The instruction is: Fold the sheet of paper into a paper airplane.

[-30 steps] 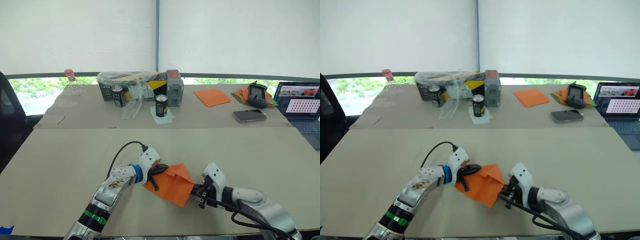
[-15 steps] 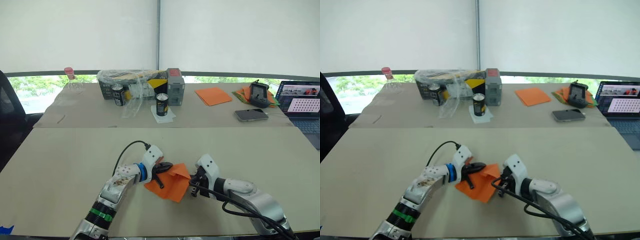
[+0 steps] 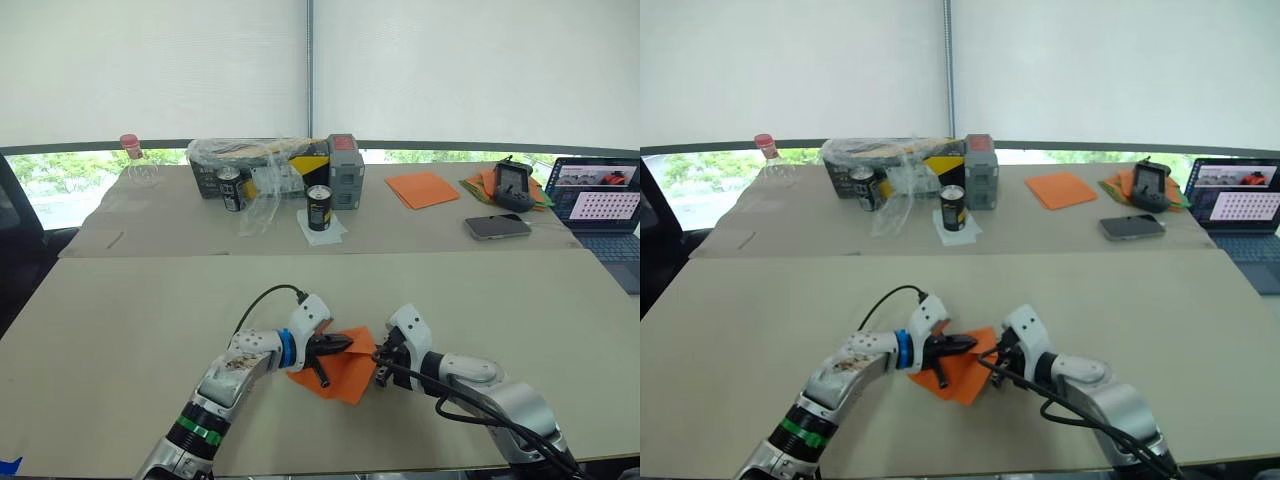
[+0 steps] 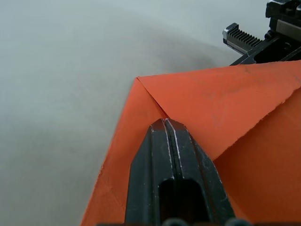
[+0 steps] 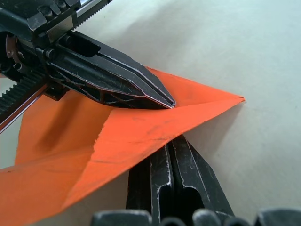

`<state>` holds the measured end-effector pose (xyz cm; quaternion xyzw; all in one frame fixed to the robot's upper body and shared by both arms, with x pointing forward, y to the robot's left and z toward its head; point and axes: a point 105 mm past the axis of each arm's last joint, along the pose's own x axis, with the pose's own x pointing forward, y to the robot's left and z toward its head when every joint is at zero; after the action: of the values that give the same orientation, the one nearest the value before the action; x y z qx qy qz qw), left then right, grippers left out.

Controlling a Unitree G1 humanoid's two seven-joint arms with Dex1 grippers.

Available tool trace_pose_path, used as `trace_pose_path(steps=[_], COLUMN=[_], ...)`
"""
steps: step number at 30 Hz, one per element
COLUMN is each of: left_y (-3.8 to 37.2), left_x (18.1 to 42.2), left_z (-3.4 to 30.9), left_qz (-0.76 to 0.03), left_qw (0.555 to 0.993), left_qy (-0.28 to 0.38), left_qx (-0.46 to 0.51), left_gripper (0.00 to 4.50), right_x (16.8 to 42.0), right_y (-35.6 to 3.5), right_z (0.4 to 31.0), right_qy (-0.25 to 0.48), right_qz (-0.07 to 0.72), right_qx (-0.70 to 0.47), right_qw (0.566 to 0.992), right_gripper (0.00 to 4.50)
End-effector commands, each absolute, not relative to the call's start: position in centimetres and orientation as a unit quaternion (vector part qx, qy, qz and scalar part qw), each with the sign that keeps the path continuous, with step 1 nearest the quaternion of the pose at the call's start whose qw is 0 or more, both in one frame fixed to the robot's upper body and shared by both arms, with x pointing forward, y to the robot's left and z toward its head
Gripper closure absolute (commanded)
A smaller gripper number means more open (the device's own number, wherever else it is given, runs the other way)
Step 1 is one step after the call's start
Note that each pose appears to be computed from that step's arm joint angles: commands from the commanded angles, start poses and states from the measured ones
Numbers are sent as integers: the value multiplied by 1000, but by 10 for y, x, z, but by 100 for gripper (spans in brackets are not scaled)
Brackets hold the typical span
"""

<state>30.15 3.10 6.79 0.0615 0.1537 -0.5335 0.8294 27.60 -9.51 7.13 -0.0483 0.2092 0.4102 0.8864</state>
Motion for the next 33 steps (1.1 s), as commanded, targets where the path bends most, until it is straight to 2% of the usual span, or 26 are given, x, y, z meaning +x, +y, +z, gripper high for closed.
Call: trace_pose_path(steps=[1, 8, 15, 22, 27, 31, 33], left_y=[27, 30, 37, 51, 64, 82, 99], left_x=[299, 299, 302, 302, 301, 307, 317], left_z=[81, 76, 75, 80, 85, 94, 104], left_qz=[-550, -548, -534, -527, -518, -497, -467], left_qw=[822, 821, 829, 832, 836, 850, 868], left_qy=[134, 145, 144, 145, 147, 142, 135], left_qx=[66, 73, 85, 94, 101, 104, 101], left_gripper=[449, 449, 449, 449, 449, 449, 449], right_x=[282, 290, 291, 293, 304, 305, 303], right_y=[-98, -85, -80, -68, -64, -67, -67], right_z=[81, 97, 96, 82, 75, 65, 61], right_qy=[188, 162, 165, 179, 187, 205, 210], right_qz=[402, 417, 428, 440, 436, 428, 429], right_qx=[-56, -45, -46, -48, -54, -59, -62], right_qw=[894, 893, 887, 879, 879, 878, 876], right_gripper=[450, 450, 450, 450, 450, 450, 450])
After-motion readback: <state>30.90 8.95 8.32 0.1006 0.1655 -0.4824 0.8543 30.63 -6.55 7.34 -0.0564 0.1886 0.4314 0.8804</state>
